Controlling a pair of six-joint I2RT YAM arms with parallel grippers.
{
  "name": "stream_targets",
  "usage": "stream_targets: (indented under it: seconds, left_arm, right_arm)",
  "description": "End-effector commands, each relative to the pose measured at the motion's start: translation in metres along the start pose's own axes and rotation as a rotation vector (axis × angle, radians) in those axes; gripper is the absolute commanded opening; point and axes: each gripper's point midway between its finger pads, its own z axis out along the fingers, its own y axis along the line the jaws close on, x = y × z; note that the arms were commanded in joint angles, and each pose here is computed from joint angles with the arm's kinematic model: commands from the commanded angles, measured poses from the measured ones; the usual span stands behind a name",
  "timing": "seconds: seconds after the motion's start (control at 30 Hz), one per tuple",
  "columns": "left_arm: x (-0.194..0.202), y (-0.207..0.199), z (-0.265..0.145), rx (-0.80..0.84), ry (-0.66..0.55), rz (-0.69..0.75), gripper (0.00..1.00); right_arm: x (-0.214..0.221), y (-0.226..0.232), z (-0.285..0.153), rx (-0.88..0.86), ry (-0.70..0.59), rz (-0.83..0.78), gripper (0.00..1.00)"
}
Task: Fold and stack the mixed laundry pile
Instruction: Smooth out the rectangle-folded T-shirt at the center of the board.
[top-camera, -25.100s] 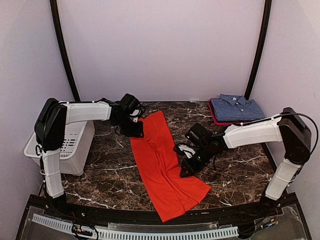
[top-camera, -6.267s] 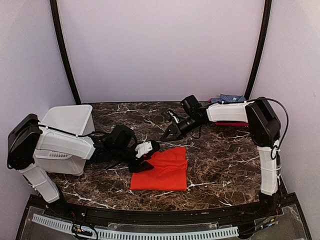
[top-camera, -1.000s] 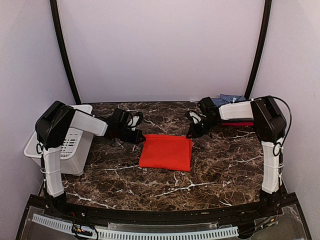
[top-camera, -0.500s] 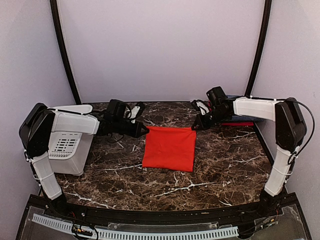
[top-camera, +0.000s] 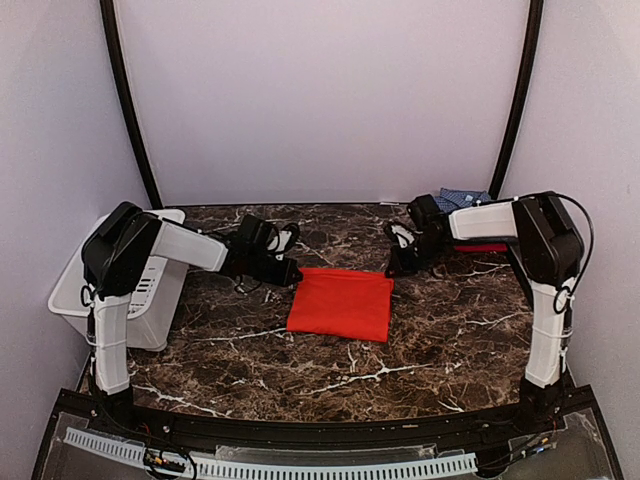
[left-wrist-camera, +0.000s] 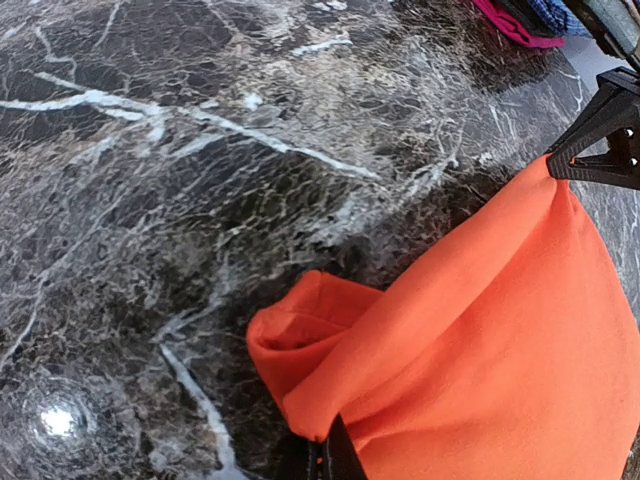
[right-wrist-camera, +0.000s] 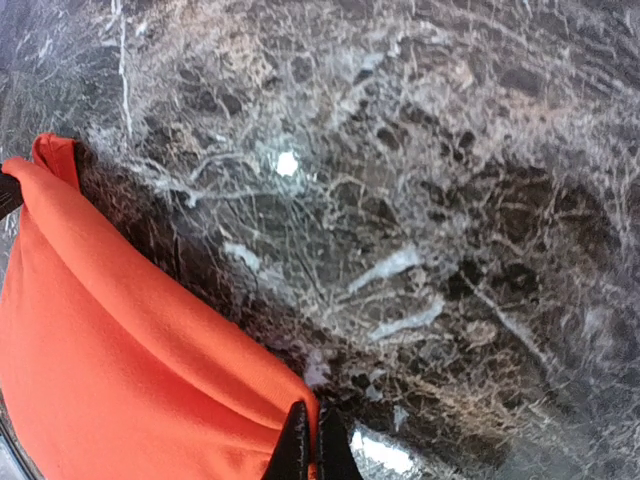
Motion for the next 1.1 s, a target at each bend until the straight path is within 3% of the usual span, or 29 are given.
stream_targets:
  seconds: [0.0, 0.33, 0.73, 0.77, 0.87, 0.93, 0.97, 1.03, 1.07]
  left_arm:
    - [-0.008, 0.022, -0.016, -0.057, -0.031, -0.052, 0.0]
    - [-0.032, 0.0, -0.059, -0.022, -0.128, -0.024, 0.0]
    - [-0.021, 0.038, -0.016, -0.124, -0.054, -0.089, 0.01]
    - [-0.018, 0.044, -0.014, -0.14, -0.048, -0.098, 0.04]
    - [-0.02, 0.052, -0.014, -0.159, -0.052, -0.121, 0.18]
    - [-0.034, 0.05, -0.028, -0.179, -0.077, -0.116, 0.32]
    - [-0.04, 0.05, -0.036, -0.194, -0.095, -0.111, 0.47]
    - [-0.061, 0.043, -0.063, -0.215, -0.169, -0.088, 0.64]
    - [-0.074, 0.038, -0.086, -0.235, -0.224, -0.07, 0.68]
  right_arm:
    - [-0.023, -0.002, -0.008, 0.017, -0.057, 0.0, 0.0]
    - [-0.042, 0.031, -0.046, -0.07, -0.147, -0.062, 0.0]
    - [-0.055, 0.005, 0.013, -0.054, -0.097, -0.06, 0.0]
    - [-0.057, 0.004, 0.014, -0.051, -0.1, -0.06, 0.01]
    - [-0.068, 0.001, 0.003, -0.009, -0.114, -0.053, 0.23]
    - [-0.078, 0.003, -0.02, 0.017, -0.159, -0.058, 0.38]
    - [-0.085, 0.005, -0.036, 0.034, -0.19, -0.062, 0.46]
    - [-0.095, 0.014, -0.07, 0.053, -0.259, -0.081, 0.58]
    - [-0.102, 0.022, -0.093, 0.057, -0.308, -0.095, 0.63]
